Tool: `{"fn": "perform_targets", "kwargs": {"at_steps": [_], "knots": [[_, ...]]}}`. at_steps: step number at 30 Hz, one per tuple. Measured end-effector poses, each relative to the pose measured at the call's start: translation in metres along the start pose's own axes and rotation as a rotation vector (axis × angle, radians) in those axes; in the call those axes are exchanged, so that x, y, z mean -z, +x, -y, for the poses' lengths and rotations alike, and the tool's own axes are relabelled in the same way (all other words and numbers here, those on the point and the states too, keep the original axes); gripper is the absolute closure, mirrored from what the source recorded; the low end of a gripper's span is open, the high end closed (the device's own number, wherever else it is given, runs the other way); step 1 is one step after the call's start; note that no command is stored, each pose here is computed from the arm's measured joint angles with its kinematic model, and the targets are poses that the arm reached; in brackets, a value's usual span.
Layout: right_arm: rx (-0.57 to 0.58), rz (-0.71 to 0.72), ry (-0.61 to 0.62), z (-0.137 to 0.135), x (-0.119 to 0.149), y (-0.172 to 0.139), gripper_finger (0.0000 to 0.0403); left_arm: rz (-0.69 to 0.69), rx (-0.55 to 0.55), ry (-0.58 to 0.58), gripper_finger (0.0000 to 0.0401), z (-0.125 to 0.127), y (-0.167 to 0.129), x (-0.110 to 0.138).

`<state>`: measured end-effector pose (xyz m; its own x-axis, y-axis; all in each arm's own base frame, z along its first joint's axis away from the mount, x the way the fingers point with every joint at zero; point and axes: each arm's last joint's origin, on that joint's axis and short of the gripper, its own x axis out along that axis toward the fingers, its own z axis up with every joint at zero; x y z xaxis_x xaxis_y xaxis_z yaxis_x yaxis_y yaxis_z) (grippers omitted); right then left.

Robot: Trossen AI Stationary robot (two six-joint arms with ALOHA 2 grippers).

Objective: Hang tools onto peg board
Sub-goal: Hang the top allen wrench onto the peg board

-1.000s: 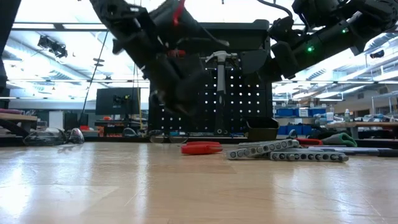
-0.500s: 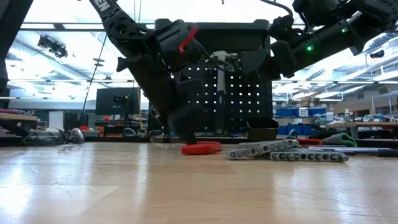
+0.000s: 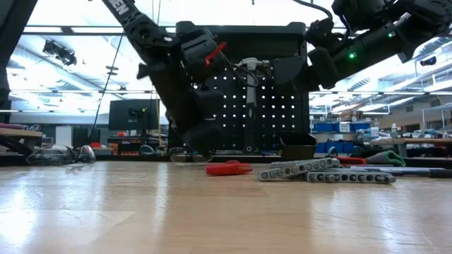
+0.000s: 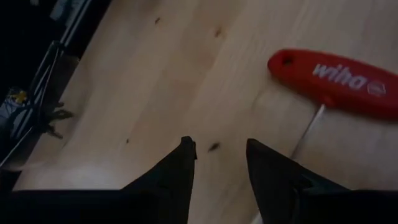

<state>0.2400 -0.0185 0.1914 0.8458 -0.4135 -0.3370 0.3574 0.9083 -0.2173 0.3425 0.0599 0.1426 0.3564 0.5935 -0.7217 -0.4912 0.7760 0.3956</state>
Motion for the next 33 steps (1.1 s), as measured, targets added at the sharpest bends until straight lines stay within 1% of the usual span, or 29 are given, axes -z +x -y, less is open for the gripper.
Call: {"fn": "perform_targets", "kwargs": {"at_steps": [2,4,6,8,10,11,14,17,19,21,23,24,27,29,31,33], "knots": [[0.0,0.001,0.0,0.0,0.0,0.0,0.0184,-0.02,0.021,0.011,0.0254,-0.003,-0.005,-0.002],[0.0,0.003,0.001,0.0,0.0,0.0,0.0184,-0.015,0.081,0.03,0.0254,-0.004,-0.008,-0.004],[0.001,0.007,0.003,0.0,-0.001,0.0,0.0184,0.0,0.174,0.076,0.0254,-0.002,-0.007,-0.006],[0.0,0.007,0.003,0.0,-0.001,0.0,0.0184,0.001,0.3,0.12,0.0254,-0.002,-0.006,-0.007],[-0.003,0.009,0.005,-0.001,-0.001,0.0,0.0184,-0.002,0.403,0.126,0.0254,-0.005,0.0,-0.007],[-0.004,0.011,0.005,-0.001,-0.001,0.0,0.0184,-0.011,0.427,0.119,0.0254,-0.007,0.004,-0.006],[-0.011,0.023,0.008,-0.002,-0.002,-0.001,0.0184,-0.031,0.422,0.09,0.0254,-0.018,0.012,-0.005],[-0.011,0.031,0.01,-0.002,-0.003,-0.001,0.0184,-0.015,0.423,0.052,0.0254,-0.029,0.018,-0.008],[-0.012,0.03,0.009,-0.002,-0.003,-0.001,0.0184,-0.015,0.46,0.034,0.0254,-0.035,0.021,-0.008],[-0.011,0.03,0.008,-0.002,-0.003,-0.001,0.0184,-0.021,0.51,0.029,0.0261,-0.034,0.026,-0.007],[-0.012,0.028,0.002,-0.002,-0.003,-0.001,0.0184,-0.066,0.564,0.034,0.0276,-0.031,0.032,0.0],[-0.011,0.03,0.003,-0.002,-0.003,-0.001,0.0184,-0.067,0.586,0.033,0.0285,-0.029,0.034,0.0],[-0.011,0.03,0.001,-0.002,-0.003,-0.001,0.0184,-0.082,0.608,0.053,0.0315,-0.024,0.04,0.003],[-0.011,0.03,0.001,-0.002,-0.003,-0.001,0.0184,-0.082,0.582,0.1,0.0339,-0.018,0.041,0.005],[-0.011,0.03,0.0,-0.002,-0.003,-0.001,0.0184,-0.078,0.539,0.153,0.0376,-0.012,0.038,0.006],[-0.011,0.03,-0.005,-0.002,-0.003,-0.001,0.0184,-0.072,0.491,0.183,0.0392,-0.005,0.035,0.006]]}}
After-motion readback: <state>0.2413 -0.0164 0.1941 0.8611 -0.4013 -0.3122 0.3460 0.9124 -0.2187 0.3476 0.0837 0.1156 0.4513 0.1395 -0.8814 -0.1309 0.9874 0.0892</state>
